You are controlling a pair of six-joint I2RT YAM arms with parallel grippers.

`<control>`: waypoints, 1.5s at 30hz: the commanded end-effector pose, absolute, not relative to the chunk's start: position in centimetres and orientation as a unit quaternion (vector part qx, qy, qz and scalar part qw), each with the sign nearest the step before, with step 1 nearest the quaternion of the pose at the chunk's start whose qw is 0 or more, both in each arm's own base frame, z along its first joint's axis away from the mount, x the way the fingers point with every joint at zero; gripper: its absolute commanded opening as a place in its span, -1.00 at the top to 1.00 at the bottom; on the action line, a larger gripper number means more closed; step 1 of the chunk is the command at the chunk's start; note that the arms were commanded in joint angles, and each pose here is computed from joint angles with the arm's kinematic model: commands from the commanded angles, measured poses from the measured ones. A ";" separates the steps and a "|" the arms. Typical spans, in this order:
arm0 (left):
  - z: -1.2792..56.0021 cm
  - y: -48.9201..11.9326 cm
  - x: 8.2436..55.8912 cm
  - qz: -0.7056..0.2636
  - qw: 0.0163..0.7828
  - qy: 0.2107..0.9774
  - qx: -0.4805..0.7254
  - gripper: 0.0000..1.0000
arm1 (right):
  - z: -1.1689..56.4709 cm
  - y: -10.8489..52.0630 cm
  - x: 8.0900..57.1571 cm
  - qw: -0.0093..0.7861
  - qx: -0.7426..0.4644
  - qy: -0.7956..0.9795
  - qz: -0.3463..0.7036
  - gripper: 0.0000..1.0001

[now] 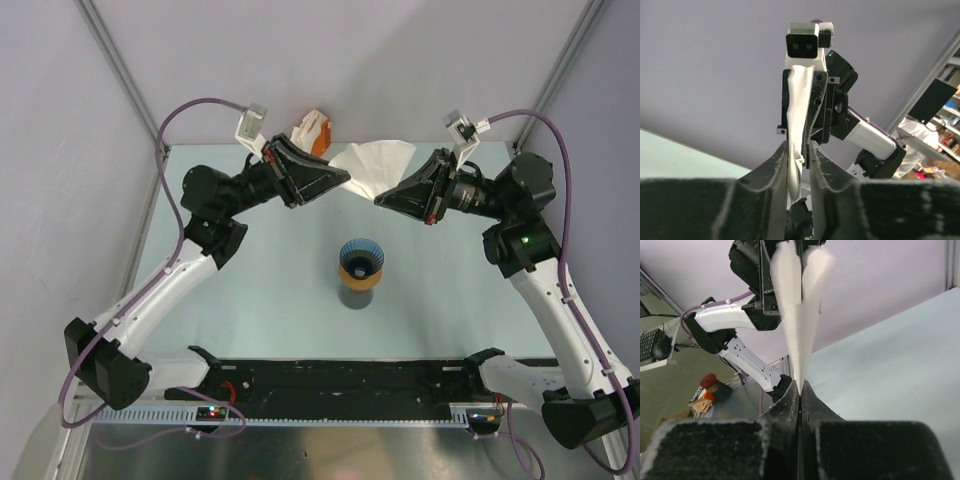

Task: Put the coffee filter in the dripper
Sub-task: Adjust the coffee filter.

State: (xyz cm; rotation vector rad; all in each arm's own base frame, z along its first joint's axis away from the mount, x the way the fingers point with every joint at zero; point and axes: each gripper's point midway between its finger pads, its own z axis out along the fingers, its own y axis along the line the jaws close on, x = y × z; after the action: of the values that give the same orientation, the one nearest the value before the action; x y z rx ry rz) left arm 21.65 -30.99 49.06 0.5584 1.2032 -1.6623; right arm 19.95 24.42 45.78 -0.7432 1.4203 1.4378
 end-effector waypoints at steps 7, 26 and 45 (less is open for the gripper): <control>49.9 -29.4 20.1 -0.670 0.512 0.468 0.264 0.71 | 47.0 23.8 18.9 0.488 -0.321 0.559 0.588 1.00; 44.6 -24.9 21.1 -0.496 0.544 0.582 0.347 -0.90 | 41.1 21.3 17.7 0.567 -0.465 0.549 0.400 1.00; 44.4 -28.2 17.1 -0.503 0.512 0.528 0.454 -0.77 | 37.8 22.6 15.8 0.599 -0.624 0.437 0.247 1.00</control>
State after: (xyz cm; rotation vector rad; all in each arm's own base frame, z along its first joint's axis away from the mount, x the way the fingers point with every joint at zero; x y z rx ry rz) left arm 18.32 -27.92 42.72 1.0155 1.3741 -1.2507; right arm 15.79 22.75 37.50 -1.4232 1.0629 0.6311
